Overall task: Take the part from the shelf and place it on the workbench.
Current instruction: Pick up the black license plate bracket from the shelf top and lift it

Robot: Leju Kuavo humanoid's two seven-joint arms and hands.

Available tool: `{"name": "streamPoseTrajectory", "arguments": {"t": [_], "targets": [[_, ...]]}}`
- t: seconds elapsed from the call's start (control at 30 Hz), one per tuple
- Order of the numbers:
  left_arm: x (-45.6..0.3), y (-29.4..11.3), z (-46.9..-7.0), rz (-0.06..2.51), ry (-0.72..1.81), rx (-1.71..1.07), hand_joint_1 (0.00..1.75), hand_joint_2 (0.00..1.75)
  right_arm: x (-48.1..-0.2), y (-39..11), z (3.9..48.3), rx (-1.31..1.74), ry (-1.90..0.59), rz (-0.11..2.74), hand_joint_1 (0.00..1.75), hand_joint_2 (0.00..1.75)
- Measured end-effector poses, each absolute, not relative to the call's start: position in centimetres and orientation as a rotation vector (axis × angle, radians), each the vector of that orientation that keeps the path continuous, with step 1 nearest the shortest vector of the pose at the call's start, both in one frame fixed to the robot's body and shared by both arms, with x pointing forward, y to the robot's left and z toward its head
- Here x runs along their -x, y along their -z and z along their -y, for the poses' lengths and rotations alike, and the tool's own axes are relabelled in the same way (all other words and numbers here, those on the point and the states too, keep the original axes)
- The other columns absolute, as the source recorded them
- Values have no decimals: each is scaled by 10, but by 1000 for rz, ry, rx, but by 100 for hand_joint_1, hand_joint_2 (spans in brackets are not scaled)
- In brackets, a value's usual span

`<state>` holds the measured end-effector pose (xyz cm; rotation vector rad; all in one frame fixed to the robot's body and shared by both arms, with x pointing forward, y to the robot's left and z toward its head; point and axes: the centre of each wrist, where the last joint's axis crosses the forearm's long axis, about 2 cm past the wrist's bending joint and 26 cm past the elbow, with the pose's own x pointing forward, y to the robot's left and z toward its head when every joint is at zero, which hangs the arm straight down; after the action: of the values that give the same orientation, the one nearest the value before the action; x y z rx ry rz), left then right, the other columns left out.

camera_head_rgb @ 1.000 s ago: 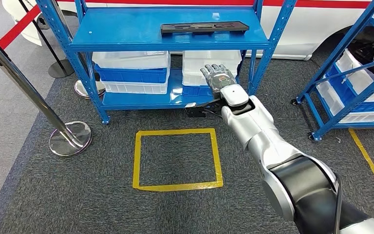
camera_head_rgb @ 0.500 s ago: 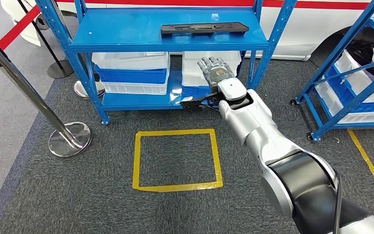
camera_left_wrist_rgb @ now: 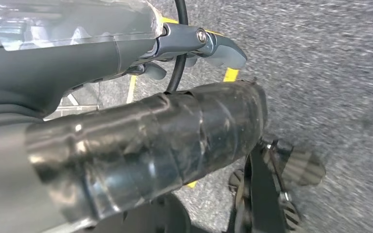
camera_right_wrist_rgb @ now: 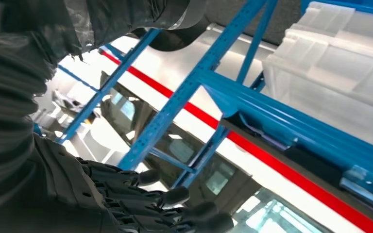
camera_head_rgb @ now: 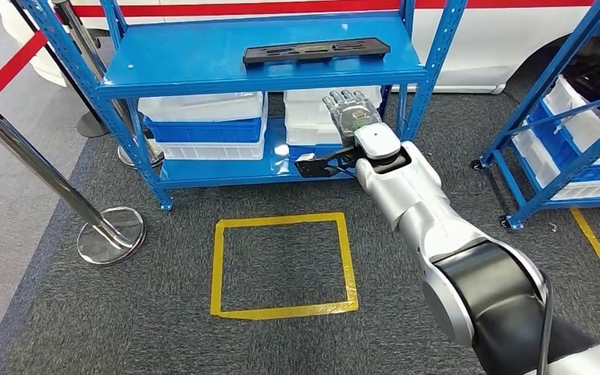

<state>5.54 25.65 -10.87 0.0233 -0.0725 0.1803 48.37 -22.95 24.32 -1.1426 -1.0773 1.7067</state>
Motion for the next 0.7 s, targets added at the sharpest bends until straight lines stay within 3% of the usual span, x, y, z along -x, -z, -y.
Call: {"name": "streamPoseTrajectory", "arguments": {"t": [0.7], "targets": [[-39, 111, -257, 66, -149, -27, 0, 0, -469, -203, 236, 1064, -1743, 1000, 0, 175]]}}
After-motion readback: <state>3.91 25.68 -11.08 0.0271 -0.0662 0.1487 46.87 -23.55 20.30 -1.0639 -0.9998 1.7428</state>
